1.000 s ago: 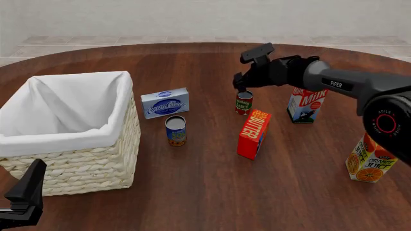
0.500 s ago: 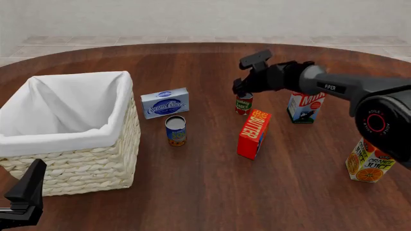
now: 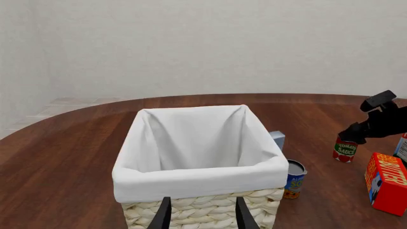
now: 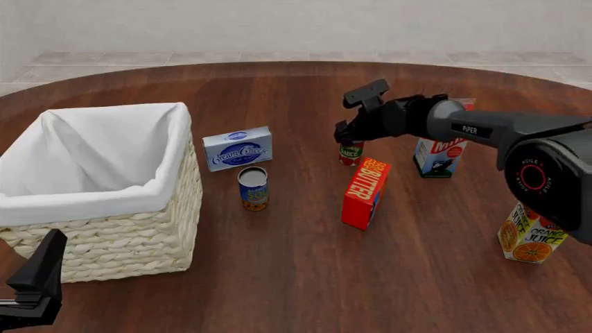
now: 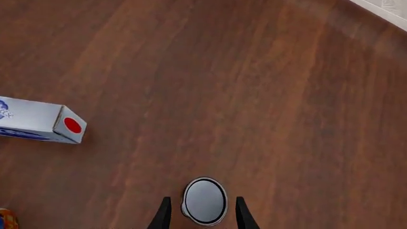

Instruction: Pick up the alphabet soup and the tomato sauce, and put them in the basket.

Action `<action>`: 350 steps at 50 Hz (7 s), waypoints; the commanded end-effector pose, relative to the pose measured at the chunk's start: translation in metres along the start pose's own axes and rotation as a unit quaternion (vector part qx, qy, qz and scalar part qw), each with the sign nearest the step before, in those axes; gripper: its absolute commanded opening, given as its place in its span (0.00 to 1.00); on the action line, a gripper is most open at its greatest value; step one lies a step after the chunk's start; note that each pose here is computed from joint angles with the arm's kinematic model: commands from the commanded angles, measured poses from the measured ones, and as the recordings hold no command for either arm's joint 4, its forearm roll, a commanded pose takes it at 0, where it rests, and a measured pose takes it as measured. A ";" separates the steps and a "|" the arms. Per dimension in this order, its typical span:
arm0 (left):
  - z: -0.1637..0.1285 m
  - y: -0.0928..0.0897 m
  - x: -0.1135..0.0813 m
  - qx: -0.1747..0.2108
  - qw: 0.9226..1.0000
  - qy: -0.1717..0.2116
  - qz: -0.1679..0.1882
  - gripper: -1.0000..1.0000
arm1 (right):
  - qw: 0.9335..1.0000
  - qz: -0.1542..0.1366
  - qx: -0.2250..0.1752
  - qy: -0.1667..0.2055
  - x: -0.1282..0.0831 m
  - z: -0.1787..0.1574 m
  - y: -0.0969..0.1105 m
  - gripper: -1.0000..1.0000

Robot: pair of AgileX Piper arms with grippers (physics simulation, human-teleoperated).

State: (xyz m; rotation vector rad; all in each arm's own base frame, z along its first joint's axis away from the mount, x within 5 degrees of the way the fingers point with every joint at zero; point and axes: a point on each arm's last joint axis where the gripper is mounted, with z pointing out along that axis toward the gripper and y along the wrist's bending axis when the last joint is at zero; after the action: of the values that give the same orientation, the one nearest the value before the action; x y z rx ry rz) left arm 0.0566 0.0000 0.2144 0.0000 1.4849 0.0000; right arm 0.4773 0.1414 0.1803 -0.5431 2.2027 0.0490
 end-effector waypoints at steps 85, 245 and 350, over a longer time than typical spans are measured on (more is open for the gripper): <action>0.000 0.000 0.000 0.000 1.000 0.000 0.000 1.00 | 1.000 -0.009 0.003 0.011 0.011 0.018 -0.005 0.00; 0.000 0.000 0.000 0.000 1.000 0.000 0.000 1.00 | 0.958 -0.104 -0.172 -0.204 -0.094 -0.294 0.147 0.00; 0.000 0.000 0.000 0.000 1.000 0.000 0.000 1.00 | 0.934 -0.160 -0.240 -0.213 -0.103 -0.308 0.213 0.00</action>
State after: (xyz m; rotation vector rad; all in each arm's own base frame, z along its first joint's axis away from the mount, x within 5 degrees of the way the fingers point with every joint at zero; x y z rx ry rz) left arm 0.0566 0.0000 0.2144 0.0000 1.4849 0.0000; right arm 0.2249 0.3004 0.4212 -1.0589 1.6511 0.4732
